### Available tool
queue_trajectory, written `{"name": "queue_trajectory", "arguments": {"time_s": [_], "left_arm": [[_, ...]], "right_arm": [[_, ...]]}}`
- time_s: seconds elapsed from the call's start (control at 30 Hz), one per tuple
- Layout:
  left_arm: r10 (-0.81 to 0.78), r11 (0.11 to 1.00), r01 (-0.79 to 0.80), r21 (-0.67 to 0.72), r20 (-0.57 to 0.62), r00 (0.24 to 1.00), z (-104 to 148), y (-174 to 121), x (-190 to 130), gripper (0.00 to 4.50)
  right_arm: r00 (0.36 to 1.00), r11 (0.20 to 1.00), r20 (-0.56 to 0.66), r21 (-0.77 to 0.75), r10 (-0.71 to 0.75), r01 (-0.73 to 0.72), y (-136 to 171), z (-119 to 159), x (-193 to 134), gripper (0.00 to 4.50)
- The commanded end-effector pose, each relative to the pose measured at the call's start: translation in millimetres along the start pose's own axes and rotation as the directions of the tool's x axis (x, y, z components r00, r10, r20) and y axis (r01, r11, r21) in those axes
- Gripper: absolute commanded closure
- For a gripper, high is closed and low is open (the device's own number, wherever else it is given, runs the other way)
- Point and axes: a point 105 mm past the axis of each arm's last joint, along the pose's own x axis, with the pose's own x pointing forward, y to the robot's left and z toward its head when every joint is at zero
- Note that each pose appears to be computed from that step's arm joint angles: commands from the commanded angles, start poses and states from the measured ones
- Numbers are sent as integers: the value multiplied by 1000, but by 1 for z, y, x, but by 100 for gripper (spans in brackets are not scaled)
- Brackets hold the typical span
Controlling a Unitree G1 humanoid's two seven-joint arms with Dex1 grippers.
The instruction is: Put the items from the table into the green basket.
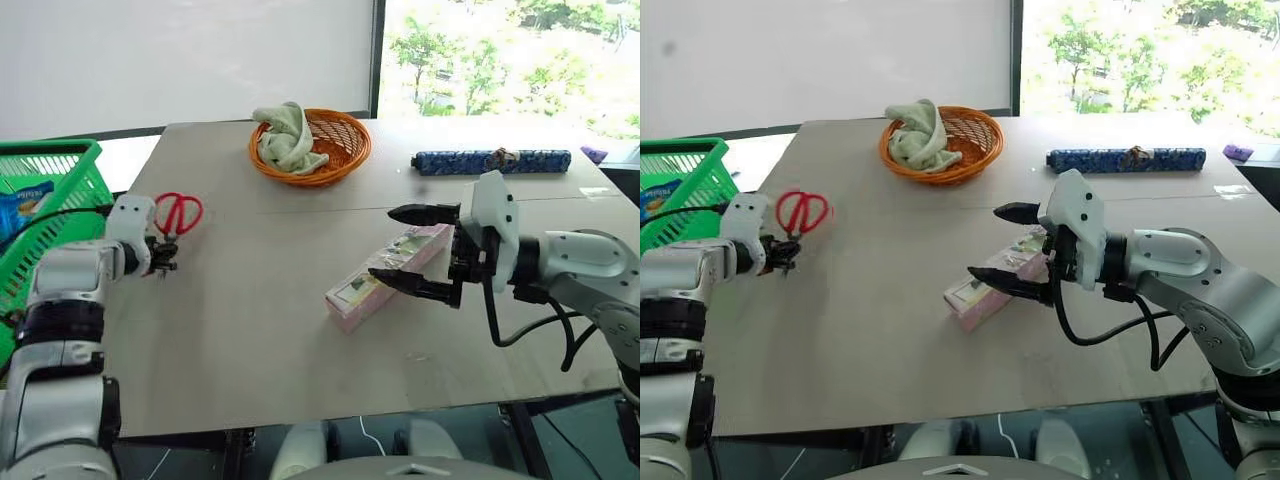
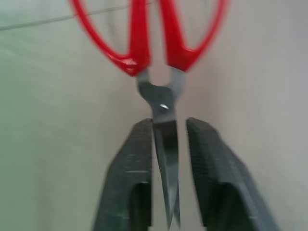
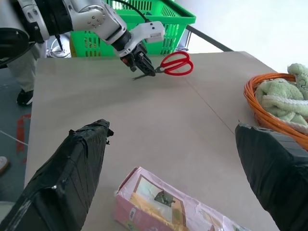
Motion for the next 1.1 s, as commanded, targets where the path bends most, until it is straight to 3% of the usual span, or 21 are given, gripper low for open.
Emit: {"name": "queue_trajectory", "arguments": {"time_s": [0.03, 0.13, 0.23, 0.33, 0.37, 0.4, 0.53, 0.8, 0.93, 1.0, 1.1], "left_arm": [[-12, 999, 10, 31, 60, 998, 18, 7, -8, 199], [-189, 982, 186, 41, 85, 978, 25, -19, -24, 64], [-443, 894, 432, 120, 93, 892, 31, -74, -53, 64], [-669, 733, 638, 236, 80, 739, 43, -140, -89, 64], [-735, 665, 695, 273, 72, 674, 50, -165, -99, 13], [-772, 619, 725, 302, 63, 632, 55, -184, -105, 2], [-808, 566, 762, 316, 29, 588, 66, -223, -104, 2], [-789, 518, 788, 333, -170, 591, 54, -292, -62, 2], [-779, 522, 803, 286, -224, 586, 35, -305, -43, 2], [-816, 481, 850, 215, -246, 524, 29, -315, -45, 2], [-801, 469, 855, 221, -303, 517, 16, -324, -39, 2]], "right_arm": [[1000, 999, 12, -37, -9, 10, -1, 7, -5, 0], [1000, 999, 3, -35, -22, 22, -2, 6, -8, 0], [999, 999, -3, -28, -35, 35, -2, 4, -10, 0], [998, 998, -17, -19, -58, 57, -3, 1, -15, 0], [997, 997, -31, -16, -76, 76, -5, -1, -20, 0], [995, 996, -44, -14, -93, 92, -6, -3, -25, 0], [985, 990, -105, -16, -138, 137, -6, -11, -42, 0], [939, 967, -239, 4, -247, 255, 3, -31, -81, 0], [929, 958, -245, 13, -276, 288, 8, -32, -86, 0], [928, 955, -244, 17, -283, 296, 9, -32, -87, 0], [922, 951, -251, 12, -296, 309, 8, -33, -87, 0]]}}
